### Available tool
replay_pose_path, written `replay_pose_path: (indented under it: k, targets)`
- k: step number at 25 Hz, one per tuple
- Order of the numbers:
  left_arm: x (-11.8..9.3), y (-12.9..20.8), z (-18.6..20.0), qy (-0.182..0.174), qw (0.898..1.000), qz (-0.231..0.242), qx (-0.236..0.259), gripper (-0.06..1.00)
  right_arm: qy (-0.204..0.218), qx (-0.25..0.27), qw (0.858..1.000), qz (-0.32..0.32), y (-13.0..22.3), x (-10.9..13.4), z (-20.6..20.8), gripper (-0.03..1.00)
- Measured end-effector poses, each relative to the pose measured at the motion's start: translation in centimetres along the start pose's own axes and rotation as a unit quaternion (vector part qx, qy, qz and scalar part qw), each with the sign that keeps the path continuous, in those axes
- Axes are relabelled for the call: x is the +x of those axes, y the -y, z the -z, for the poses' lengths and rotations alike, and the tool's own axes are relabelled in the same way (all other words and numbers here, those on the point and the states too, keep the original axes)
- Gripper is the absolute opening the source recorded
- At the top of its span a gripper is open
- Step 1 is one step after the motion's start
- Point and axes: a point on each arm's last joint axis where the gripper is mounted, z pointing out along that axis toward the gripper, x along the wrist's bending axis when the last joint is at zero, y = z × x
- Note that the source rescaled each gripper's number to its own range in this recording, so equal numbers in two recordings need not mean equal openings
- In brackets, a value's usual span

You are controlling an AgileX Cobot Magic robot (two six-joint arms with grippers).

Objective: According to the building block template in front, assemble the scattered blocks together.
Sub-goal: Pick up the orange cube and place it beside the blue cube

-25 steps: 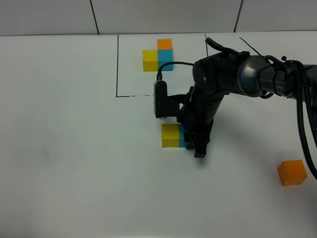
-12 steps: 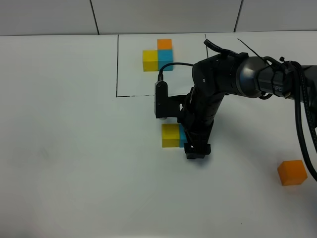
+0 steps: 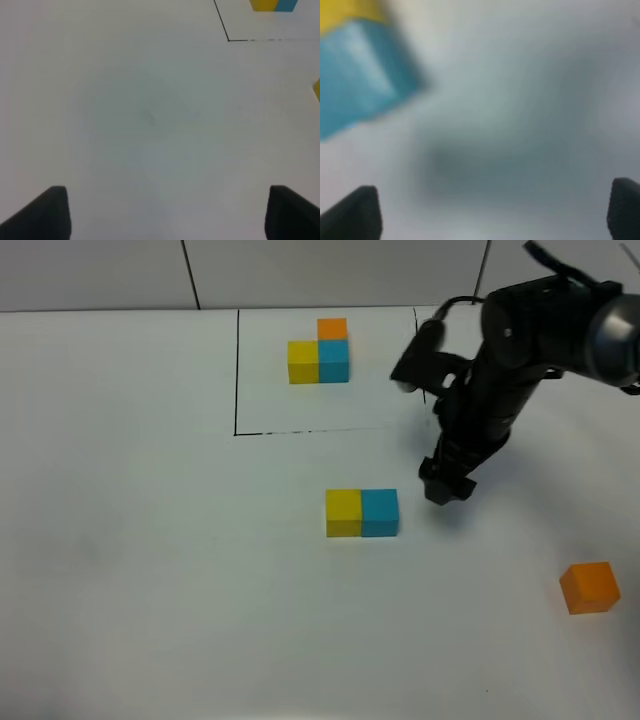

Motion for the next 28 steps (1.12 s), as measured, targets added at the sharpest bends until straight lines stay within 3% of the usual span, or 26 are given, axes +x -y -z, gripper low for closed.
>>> replay_pose_path:
  k: [4, 11, 18, 28]
  targets:
    - [0.0, 0.0, 0.0, 0.0, 1.0, 0.0, 0.0, 0.67, 0.023, -0.008, 0.992, -0.121, 4.2, -0.9, 1.4, 0.82]
    - [0.0, 0.0, 0.0, 0.0, 1.0, 0.0, 0.0, 0.67, 0.053, -0.029, 0.952, -0.299, 10.2, 0.9, 4.1, 0.82]
    - [0.0, 0.0, 0.0, 0.0, 1.0, 0.0, 0.0, 0.67, 0.042, 0.016, 0.928, -0.369, 13.3, 2.2, 2.9, 0.82]
    - [0.0, 0.0, 0.0, 0.0, 1.0, 0.0, 0.0, 0.67, 0.038, 0.028, 0.924, -0.38, 15.1, 3.9, 0.9, 0.82]
